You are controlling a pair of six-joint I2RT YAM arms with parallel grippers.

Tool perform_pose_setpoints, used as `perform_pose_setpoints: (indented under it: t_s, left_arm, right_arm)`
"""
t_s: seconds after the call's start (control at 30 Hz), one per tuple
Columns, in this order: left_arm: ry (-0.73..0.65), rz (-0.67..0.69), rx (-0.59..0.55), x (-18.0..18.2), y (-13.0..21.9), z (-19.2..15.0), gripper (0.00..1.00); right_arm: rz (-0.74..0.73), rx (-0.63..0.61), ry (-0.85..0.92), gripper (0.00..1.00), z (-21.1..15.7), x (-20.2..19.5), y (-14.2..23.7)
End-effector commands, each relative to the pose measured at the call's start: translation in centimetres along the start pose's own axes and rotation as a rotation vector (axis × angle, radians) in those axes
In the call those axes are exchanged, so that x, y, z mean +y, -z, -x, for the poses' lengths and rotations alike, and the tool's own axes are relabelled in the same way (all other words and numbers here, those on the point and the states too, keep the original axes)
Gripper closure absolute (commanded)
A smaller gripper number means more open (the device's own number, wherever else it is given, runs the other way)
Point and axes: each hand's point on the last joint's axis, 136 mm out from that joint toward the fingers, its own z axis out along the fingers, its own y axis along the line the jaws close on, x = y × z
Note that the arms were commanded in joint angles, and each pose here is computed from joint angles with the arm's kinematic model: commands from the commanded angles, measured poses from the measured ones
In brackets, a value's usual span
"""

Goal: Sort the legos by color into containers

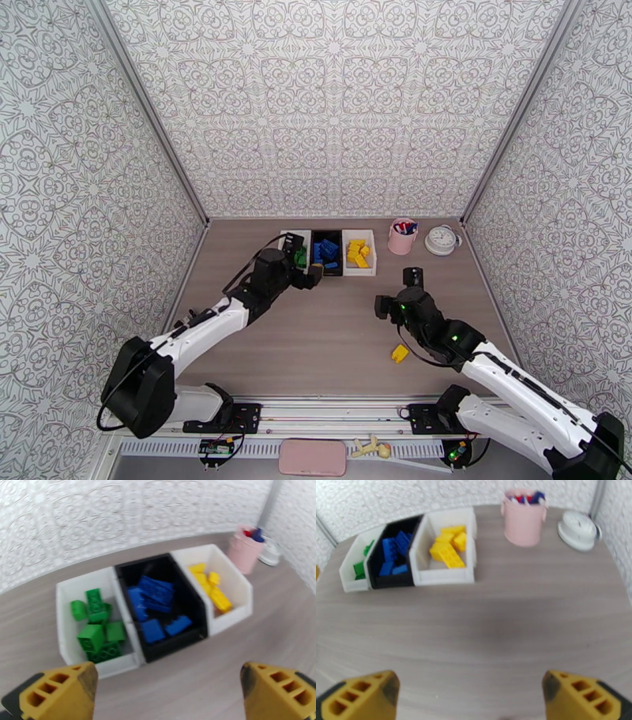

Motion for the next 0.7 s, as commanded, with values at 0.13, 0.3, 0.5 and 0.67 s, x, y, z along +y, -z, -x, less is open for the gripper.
perform_pose_setpoints:
  t_s: [0.13, 0.3, 0.5, 0.67]
  left_arm:
    - [-0.251, -0.401, -0.072, -8.6, 4.1, -2.5, 0.00]
    - [-0.379, -0.583, -0.067, -12.1, 6.5, -4.9, 0.00]
    - [-0.477, -0.700, -0.051, -14.4, 8.0, -6.2, 0.00]
    - [-0.496, -0.723, -0.044, -14.9, 8.2, -6.4, 0.00]
  right_arm:
    - [-0.220, 0.265, -0.322, 0.08, -6.9, -4.7, 1.3]
    - [-0.251, 0.387, -0.352, 0.09, -10.2, -4.6, 0.3]
    - [-0.276, 0.481, -0.386, 0.11, -13.1, -4.4, -1.0]
    - [-0.279, 0.501, -0.425, 0.13, -14.7, -4.6, -1.9]
